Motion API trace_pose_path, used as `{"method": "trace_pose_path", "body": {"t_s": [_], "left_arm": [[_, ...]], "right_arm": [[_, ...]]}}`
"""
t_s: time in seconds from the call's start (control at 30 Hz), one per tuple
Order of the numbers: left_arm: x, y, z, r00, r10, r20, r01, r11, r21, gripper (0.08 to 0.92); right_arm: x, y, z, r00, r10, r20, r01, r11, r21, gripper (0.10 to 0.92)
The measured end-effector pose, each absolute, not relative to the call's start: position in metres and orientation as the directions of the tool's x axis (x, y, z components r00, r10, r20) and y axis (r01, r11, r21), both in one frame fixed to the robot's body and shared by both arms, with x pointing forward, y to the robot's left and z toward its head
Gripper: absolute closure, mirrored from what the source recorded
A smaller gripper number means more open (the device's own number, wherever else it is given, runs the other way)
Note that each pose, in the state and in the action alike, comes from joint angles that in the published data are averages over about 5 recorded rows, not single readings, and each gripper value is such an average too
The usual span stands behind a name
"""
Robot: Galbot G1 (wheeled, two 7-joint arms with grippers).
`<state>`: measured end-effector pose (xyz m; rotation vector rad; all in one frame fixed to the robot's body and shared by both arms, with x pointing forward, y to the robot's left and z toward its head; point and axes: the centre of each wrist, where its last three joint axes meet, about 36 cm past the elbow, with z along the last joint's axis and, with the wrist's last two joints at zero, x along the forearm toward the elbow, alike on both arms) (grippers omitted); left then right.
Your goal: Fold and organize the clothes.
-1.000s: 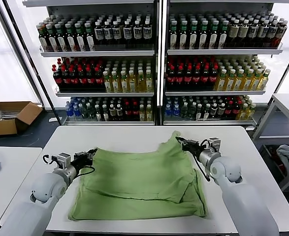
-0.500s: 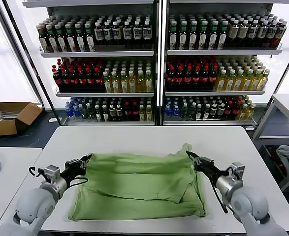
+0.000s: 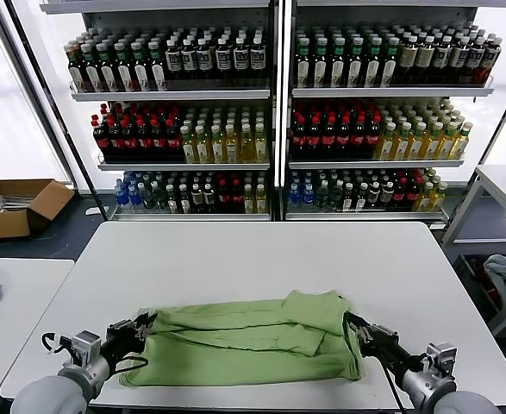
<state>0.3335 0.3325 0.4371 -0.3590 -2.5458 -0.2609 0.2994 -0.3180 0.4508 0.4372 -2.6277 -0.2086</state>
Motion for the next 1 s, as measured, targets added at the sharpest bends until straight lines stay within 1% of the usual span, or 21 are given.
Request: {"method": "trace_pose_path", "body": {"t_s": [0.1, 0.17, 0.3, 0.43, 0.57, 0.67, 0.73, 0.87, 1.0], "left_arm": [[0.326, 0.333, 0.440, -0.812, 0.185, 0.554, 0.297, 0.948, 0.119, 0.671], [0.322, 0.334, 0.442, -0.816, 0.172, 0.552, 0.284, 0.951, 0.123, 0.610], [0.317, 0.335, 0.450, -0.837, 0.138, 0.529, 0.242, 0.961, 0.131, 0.497], [0.314, 0.330, 0.456, -0.866, 0.102, 0.490, 0.181, 0.977, 0.116, 0.376], [0.311, 0.321, 0.453, -0.887, 0.045, 0.459, 0.095, 0.992, 0.087, 0.263], [0.309, 0.311, 0.445, -0.892, -0.001, 0.453, 0.030, 0.998, 0.063, 0.199], [0.308, 0.303, 0.439, -0.890, -0.028, 0.456, -0.007, 0.999, 0.048, 0.183], [0.307, 0.287, 0.425, -0.879, -0.068, 0.472, -0.066, 0.998, 0.022, 0.177], [0.304, 0.272, 0.412, -0.862, -0.092, 0.498, -0.102, 0.995, 0.008, 0.177]], "right_arm": [[0.296, -0.325, 0.452, -0.858, -0.311, 0.409, -0.248, 0.948, 0.199, 0.600], [0.294, -0.331, 0.454, -0.873, -0.286, 0.394, -0.232, 0.956, 0.181, 0.548], [0.289, -0.345, 0.454, -0.905, -0.229, 0.358, -0.189, 0.971, 0.144, 0.444], [0.282, -0.357, 0.452, -0.929, -0.172, 0.328, -0.141, 0.983, 0.116, 0.323], [0.274, -0.365, 0.448, -0.942, -0.132, 0.310, -0.107, 0.990, 0.095, 0.228], [0.269, -0.369, 0.447, -0.949, -0.107, 0.298, -0.087, 0.993, 0.080, 0.203], [0.267, -0.373, 0.447, -0.952, -0.092, 0.292, -0.075, 0.995, 0.070, 0.201], [0.263, -0.377, 0.445, -0.956, -0.072, 0.284, -0.058, 0.997, 0.058, 0.200], [0.262, -0.379, 0.444, -0.959, -0.061, 0.276, -0.049, 0.997, 0.052, 0.200]]}}
